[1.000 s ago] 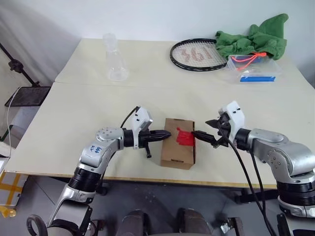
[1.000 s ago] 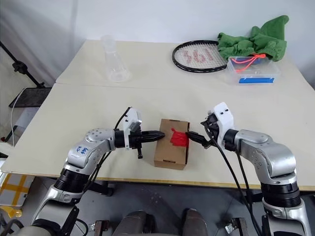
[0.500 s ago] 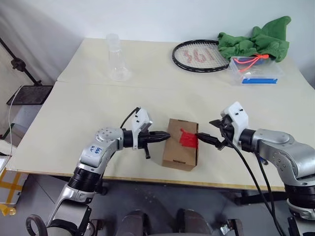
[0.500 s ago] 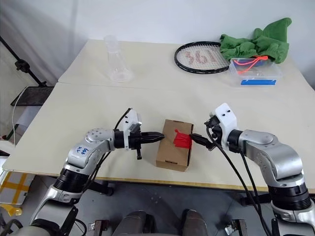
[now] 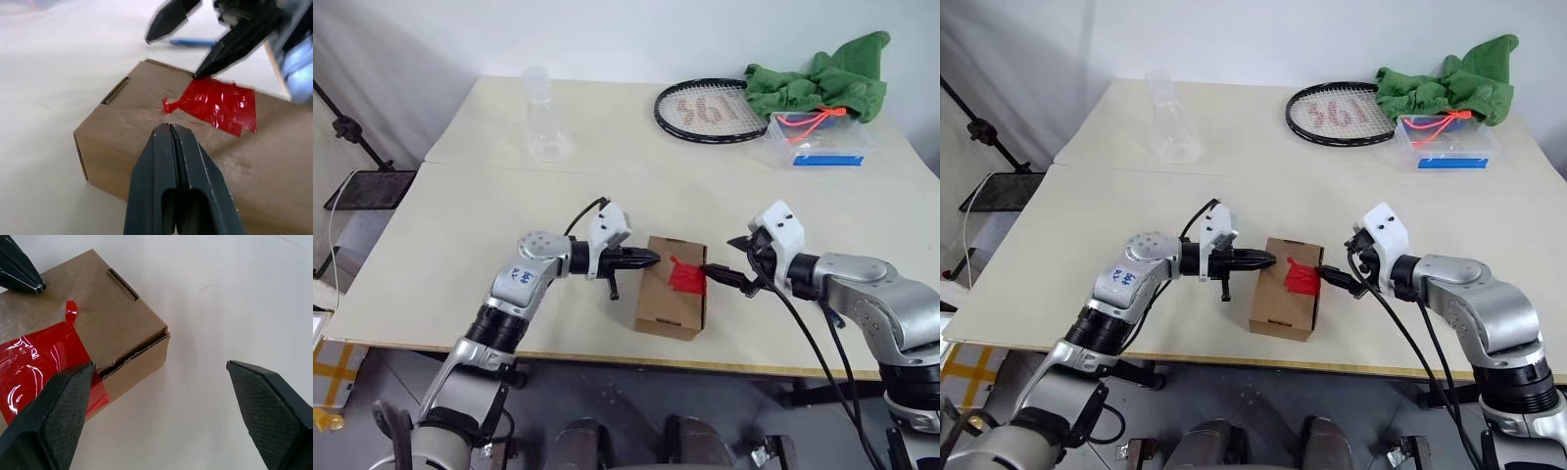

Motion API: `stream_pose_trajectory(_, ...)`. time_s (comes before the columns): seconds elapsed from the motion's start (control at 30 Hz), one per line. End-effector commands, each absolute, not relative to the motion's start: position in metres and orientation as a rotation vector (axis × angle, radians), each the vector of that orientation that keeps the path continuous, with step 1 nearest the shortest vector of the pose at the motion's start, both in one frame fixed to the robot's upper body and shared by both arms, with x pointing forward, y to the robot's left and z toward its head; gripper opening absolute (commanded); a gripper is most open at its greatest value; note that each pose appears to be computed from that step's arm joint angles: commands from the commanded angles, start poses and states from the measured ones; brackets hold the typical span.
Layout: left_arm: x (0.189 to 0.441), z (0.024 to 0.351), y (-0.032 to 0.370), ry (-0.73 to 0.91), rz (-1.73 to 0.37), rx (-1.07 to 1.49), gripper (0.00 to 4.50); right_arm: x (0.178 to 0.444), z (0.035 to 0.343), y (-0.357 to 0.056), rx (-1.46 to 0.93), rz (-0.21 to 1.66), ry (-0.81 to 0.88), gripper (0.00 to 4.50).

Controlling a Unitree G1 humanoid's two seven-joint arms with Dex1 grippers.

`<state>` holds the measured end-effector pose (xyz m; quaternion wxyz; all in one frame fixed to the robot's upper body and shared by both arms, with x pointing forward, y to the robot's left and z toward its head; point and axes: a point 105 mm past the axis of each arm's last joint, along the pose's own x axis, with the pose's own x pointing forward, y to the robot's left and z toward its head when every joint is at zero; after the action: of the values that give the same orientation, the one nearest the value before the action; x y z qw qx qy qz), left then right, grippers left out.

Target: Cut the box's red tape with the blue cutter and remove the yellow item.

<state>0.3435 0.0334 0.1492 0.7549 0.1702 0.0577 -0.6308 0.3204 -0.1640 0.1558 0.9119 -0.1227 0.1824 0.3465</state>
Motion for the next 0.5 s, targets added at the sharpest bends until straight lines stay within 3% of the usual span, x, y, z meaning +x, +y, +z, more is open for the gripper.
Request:
stream_pose_trajectory(0.03,0.339,0.124,0.032,0.236,-1.422,0.502,0.00,0.318,0.139,-0.168,-0.268,0.707,0.453,4.47)
stream_pose_trajectory(0.5,0.324,0.105,0.031,0.340,-1.497,0.584,0.00,0.314,0.130,-0.182,-0.317,0.664,0.513,4.47)
